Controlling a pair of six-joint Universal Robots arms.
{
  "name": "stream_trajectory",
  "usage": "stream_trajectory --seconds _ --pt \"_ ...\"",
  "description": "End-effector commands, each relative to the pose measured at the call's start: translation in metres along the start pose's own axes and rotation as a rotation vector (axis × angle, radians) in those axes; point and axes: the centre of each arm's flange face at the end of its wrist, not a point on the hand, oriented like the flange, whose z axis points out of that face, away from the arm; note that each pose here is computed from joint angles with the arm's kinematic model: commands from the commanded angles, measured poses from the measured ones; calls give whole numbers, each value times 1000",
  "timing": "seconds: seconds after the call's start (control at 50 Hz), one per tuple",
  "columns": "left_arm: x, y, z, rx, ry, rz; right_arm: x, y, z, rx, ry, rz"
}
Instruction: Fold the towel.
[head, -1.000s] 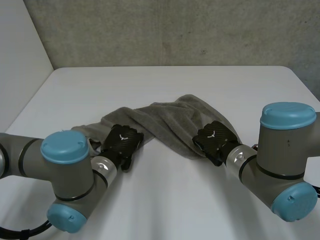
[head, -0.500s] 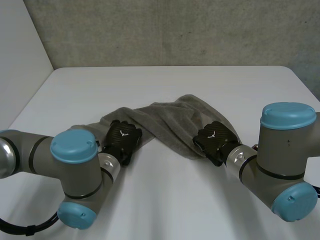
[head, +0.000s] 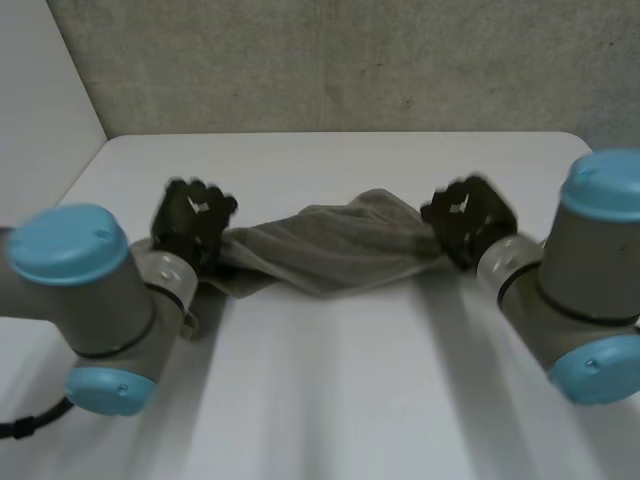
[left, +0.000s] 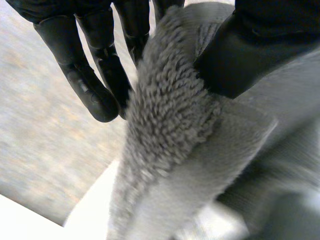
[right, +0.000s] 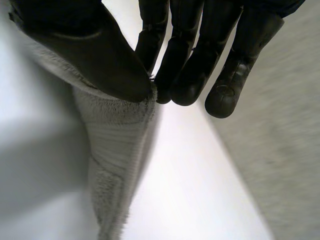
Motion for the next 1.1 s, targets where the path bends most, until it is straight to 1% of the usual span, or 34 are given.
stream_trajectory --seconds 0.02,0.04,0.08,0.1,0.16,0.18,0.26,0.3,0.32,0.36,0.42,0.46,0.48,0.52,0.54,0.58,0.6,0.64,0.7,0.74,0.76,0.8,0.82,0.84,0.86,0.9,0.92,0.96,0.98,1.02,1.04,1.06,1.08,1.1 --pt "-55 -72 -20 202 -142 -49 63 -74 -34 216 185 31" --pt "-55 -72 -20 202 -142 -49 63 -74 -34 217 186 31" --pt "-76 -97 -29 284 -187 -94 87 -101 -51 290 238 71" --pt "-76 -97 -29 284 -187 -94 87 -101 -51 291 239 71" --pt "-93 -116 -35 346 -204 -125 107 -116 -60 305 260 84" --pt "-99 -119 -35 351 -202 -135 115 -122 -64 304 266 83" --pt "-111 -122 -30 338 -202 -155 121 -127 -63 276 242 80" --pt "-116 -106 -14 260 -192 -184 112 -113 -41 201 170 78" --pt "-116 -106 -14 259 -192 -184 111 -113 -41 200 170 78" --pt "-106 -76 13 132 -147 -196 99 -101 -22 137 108 62" --pt "-98 -63 23 75 -119 -197 91 -96 -13 108 80 45" --pt "-88 -44 43 -13 -76 -195 75 -81 11 51 38 -12" --pt "-88 -44 43 -14 -76 -195 75 -81 11 51 37 -12" --pt "-80 -27 66 -77 -48 -191 59 -72 32 19 7 -63" --pt "-80 -27 66 -77 -48 -191 59 -71 32 19 6 -63" --pt "-80 -25 86 -84 -43 -188 50 -67 52 12 23 -88" --pt "-80 -25 86 -84 -43 -188 50 -67 52 12 23 -88" --pt "-90 -42 102 -18 -72 -188 48 -73 70 52 70 -93" --pt "-100 -57 107 41 -101 -195 53 -84 77 111 121 -91" --pt "-122 -96 108 189 -167 -208 70 -117 84 293 271 -70" --pt "-122 -96 108 190 -168 -208 71 -117 84 294 271 -70" --pt "-144 -139 103 390 -236 -286 97 -143 80 451 441 -40" --pt "-144 -139 103 391 -236 -286 97 -143 80 452 442 -40" --pt "-160 -155 97 476 -264 -355 115 -159 67 524 521 -15" --pt "-160 -156 97 477 -264 -356 115 -159 67 525 522 -15" --pt "-182 -179 83 606 -271 -484 137 -179 41 631 602 37" --pt "-182 -179 83 606 -271 -484 137 -179 41 631 602 38" --pt "-190 -177 82 623 -258 -567 138 -177 32 644 583 36" --pt "-190 -177 82 623 -258 -568 137 -177 32 644 583 36" --pt "-182 -158 87 539 -240 -572 122 -162 38 580 489 19" --pt "-182 -158 87 539 -240 -572 122 -162 38 580 488 19" --pt "-176 -142 91 477 -230 -564 112 -153 40 530 429 14" --pt "-170 -125 94 419 -212 -548 112 -153 40 530 429 14" --pt "-170 -125 95 418 -212 -548 104 -144 41 476 372 9"
